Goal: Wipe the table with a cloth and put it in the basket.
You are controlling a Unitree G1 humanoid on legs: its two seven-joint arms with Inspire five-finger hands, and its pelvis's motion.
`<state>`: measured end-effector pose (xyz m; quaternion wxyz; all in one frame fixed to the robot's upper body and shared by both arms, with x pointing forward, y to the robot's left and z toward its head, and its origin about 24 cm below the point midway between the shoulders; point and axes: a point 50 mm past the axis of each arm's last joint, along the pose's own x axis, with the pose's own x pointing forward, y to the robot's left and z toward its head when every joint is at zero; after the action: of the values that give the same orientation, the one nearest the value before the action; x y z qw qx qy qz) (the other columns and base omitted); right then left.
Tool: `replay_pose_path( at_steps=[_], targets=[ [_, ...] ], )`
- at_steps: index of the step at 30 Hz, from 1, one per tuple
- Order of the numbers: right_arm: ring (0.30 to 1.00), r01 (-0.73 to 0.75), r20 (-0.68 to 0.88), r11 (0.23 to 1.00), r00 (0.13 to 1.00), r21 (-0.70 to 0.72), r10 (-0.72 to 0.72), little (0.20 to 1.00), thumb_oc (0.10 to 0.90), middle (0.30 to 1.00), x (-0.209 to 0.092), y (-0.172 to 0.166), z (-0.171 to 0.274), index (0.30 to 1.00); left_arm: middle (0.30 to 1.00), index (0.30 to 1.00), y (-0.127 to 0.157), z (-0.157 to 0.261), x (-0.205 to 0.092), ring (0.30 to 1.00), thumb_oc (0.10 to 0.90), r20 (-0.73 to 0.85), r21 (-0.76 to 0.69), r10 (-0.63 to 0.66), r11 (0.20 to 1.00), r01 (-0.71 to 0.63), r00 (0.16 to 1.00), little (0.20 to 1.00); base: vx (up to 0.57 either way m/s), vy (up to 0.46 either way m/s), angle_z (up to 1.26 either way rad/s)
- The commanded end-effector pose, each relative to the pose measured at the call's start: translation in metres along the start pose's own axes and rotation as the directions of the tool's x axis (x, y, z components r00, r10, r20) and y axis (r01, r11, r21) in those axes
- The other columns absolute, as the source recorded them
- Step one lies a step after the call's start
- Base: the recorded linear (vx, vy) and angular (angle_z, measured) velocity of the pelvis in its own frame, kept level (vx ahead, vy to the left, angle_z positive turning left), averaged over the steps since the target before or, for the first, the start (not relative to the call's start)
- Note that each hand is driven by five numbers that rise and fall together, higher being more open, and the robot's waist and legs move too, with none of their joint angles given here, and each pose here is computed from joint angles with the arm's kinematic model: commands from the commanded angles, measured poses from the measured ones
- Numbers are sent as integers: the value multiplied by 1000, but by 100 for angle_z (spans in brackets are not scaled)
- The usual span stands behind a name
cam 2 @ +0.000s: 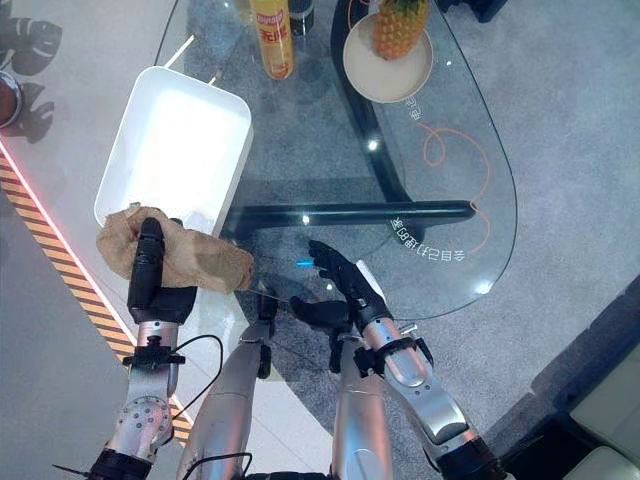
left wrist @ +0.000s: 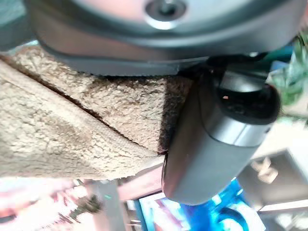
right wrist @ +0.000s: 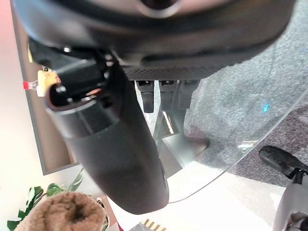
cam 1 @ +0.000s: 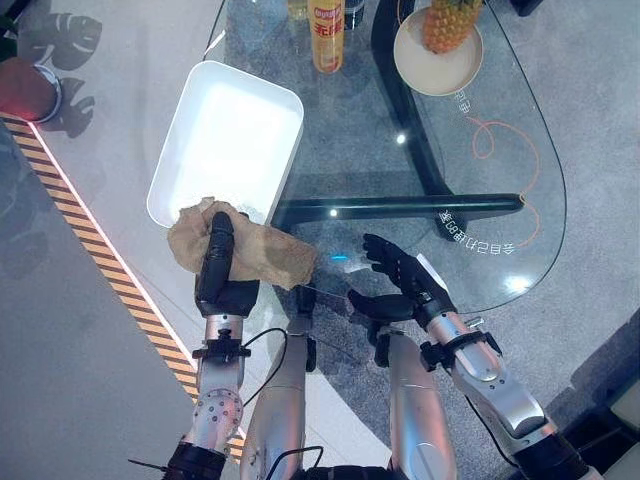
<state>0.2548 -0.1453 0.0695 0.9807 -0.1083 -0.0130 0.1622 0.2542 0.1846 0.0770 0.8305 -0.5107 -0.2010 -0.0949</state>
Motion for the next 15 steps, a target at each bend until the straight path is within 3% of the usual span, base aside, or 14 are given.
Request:
replay_pose_path(
  at_steps=[1,3,4,5,7,11,15],
  targets=[
    [900,-63,96,998,993,-18,65,900,800,900,-1,3,21,900,300,300,-50,50,23,300,100,196,246,-244,950,193,950,200,16,126,-5],
    [900,-75,65,997,995,-22,77,900,800,900,-1,4,16,900,300,300,-50,55,26,300,100,210,311,-233,937,161,949,200,14,89,-9],
    [900,-86,35,996,996,-23,87,900,800,900,-1,4,12,900,300,300,-51,60,29,300,100,221,413,-213,905,106,952,200,26,121,-11],
    [900,-105,-5,994,994,-20,105,900,800,900,-2,4,7,900,300,300,-53,67,35,300,100,223,573,-219,818,54,950,200,33,161,-8],
    [900,-122,-45,992,992,-20,121,900,800,900,-3,3,0,900,300,300,-52,74,41,300,100,227,700,-208,714,-11,951,200,23,139,-2],
    [900,-145,-133,989,981,-36,139,900,800,900,-5,0,-13,900,300,300,-48,95,51,300,100,306,804,-192,577,-144,933,200,12,131,-6],
    [900,-155,-177,987,973,-34,146,900,800,900,-7,0,-22,900,300,300,-47,109,54,300,100,382,798,-172,557,-231,908,200,-2,106,-11]
  ],
)
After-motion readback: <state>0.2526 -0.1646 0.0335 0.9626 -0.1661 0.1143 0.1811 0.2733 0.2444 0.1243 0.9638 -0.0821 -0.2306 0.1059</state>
